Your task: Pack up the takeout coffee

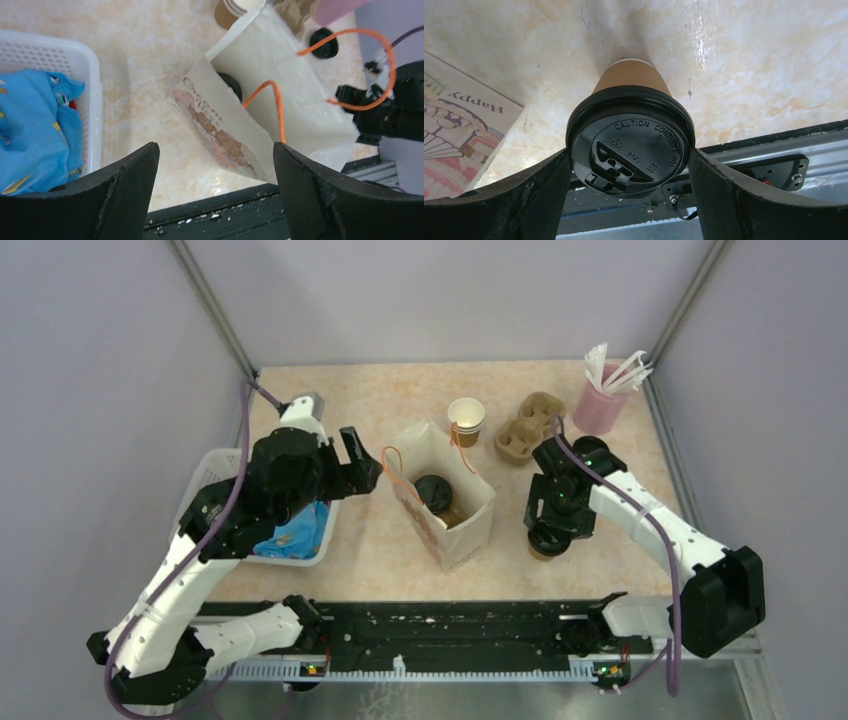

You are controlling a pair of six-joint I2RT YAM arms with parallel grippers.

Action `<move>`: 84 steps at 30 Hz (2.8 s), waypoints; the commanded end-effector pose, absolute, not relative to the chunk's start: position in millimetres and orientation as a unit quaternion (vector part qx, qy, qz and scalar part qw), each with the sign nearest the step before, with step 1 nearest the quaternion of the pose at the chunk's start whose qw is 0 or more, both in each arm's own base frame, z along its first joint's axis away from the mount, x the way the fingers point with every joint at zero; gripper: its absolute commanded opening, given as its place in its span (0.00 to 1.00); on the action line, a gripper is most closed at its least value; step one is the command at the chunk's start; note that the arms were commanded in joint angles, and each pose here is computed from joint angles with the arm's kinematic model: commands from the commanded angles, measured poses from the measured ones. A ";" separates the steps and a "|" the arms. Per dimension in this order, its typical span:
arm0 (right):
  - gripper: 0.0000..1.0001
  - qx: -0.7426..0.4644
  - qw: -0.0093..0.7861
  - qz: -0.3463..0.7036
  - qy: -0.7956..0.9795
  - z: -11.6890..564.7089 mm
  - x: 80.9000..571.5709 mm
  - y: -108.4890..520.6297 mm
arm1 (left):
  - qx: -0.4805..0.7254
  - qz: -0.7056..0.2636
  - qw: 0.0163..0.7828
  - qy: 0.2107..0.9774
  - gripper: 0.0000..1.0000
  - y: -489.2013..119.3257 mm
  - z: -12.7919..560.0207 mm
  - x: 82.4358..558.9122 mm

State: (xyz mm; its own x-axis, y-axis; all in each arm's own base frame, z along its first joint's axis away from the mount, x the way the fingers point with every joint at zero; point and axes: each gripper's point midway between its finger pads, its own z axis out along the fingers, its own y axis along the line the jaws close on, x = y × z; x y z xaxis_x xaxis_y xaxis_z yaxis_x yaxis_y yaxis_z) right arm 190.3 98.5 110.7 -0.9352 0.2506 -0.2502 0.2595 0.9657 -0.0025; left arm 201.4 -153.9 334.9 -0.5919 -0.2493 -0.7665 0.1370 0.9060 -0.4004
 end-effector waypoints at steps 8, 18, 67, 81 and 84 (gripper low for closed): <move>0.81 -0.021 0.293 0.060 0.954 208.2 211.0 102.4 | -0.030 -0.181 0.539 0.822 0.92 -159.5 420.2 254.3; 0.78 -0.132 0.461 0.261 0.838 407.1 229.3 177.3 | 0.046 -0.239 0.411 0.878 0.88 -174.9 380.5 343.8; 0.73 -0.233 0.383 0.132 0.884 369.2 178.9 300.6 | 0.185 -0.318 0.351 0.861 0.00 -247.5 306.0 350.9; 0.73 -0.272 0.421 0.091 0.861 337.2 198.5 316.8 | 0.180 -0.338 0.393 0.836 0.00 -243.8 337.7 337.8; 0.72 -0.267 0.438 0.079 0.855 328.1 208.4 323.7 | 0.184 -0.339 0.409 0.827 0.00 -241.6 341.1 334.0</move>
State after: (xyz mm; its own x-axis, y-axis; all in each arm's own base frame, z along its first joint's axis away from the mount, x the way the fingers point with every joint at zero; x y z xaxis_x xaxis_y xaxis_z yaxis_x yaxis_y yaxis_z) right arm 191.6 312.1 310.6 -0.5590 -0.4530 -0.6945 -0.5515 0.8285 -0.0966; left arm 339.4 -240.1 308.0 -0.6971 0.0682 -0.7137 0.5157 0.7394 -0.4329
